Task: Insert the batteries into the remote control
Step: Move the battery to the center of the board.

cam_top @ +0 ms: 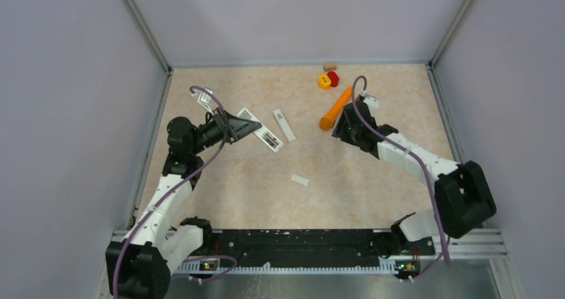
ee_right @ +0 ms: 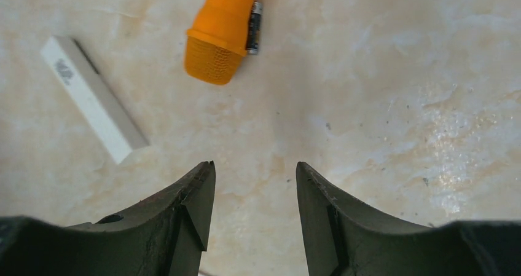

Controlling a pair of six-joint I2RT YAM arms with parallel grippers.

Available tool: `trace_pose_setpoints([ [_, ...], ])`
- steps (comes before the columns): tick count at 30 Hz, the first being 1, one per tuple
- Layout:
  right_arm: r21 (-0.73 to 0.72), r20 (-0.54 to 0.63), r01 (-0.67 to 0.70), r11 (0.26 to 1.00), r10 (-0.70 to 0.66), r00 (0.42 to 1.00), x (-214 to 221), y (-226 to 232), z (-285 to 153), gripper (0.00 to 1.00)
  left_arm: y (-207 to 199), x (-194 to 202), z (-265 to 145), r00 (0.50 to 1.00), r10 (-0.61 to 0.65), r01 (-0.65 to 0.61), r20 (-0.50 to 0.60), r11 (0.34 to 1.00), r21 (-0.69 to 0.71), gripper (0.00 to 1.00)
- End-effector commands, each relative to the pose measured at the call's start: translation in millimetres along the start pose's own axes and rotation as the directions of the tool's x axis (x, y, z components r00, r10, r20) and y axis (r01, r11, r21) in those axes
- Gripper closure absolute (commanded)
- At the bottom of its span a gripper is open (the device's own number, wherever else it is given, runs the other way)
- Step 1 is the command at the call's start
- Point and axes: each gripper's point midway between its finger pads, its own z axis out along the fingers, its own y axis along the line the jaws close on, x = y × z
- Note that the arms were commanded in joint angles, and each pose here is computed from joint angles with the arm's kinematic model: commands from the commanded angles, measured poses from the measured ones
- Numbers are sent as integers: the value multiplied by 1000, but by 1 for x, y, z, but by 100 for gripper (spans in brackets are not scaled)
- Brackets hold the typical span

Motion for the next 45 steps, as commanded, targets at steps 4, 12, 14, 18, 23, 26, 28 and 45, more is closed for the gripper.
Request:
trace_pose_setpoints([
  [4, 162, 6, 94, 982, -96, 995, -21, -4, 52, 52, -22, -13, -2, 994, 110, -111, 29, 993, 47, 100],
  [12, 205, -16, 98, 974, -97, 995, -25, -8, 93, 64, -23, -12, -3, 992, 125, -126, 17, 991, 48, 100],
  [14, 211, -23, 102, 972, -100, 995, -25, -9, 99, 68, -22, -11, -3, 992, 123, -124, 13, 991, 48, 100],
  [18, 220, -33, 117, 968, -112, 993, -24, -9, 106, 75, -21, -11, -2, 992, 124, -125, 11, 991, 47, 100],
  [23, 223, -57, 132, 966, -123, 991, -21, -8, 122, 71, -20, -11, -2, 992, 123, -123, 6, 991, 48, 100],
  [26, 220, -52, 130, 967, -122, 991, -22, -6, 128, 68, -22, -12, -2, 992, 125, -125, 7, 991, 49, 100],
  [28, 224, -57, 135, 965, -125, 991, -22, -6, 130, 67, -21, -11, -3, 992, 124, -124, 7, 991, 48, 100],
  [45, 263, -82, 153, 953, -136, 987, -12, -17, 139, 93, -18, -10, -3, 993, 115, -115, 4, 993, 41, 100],
])
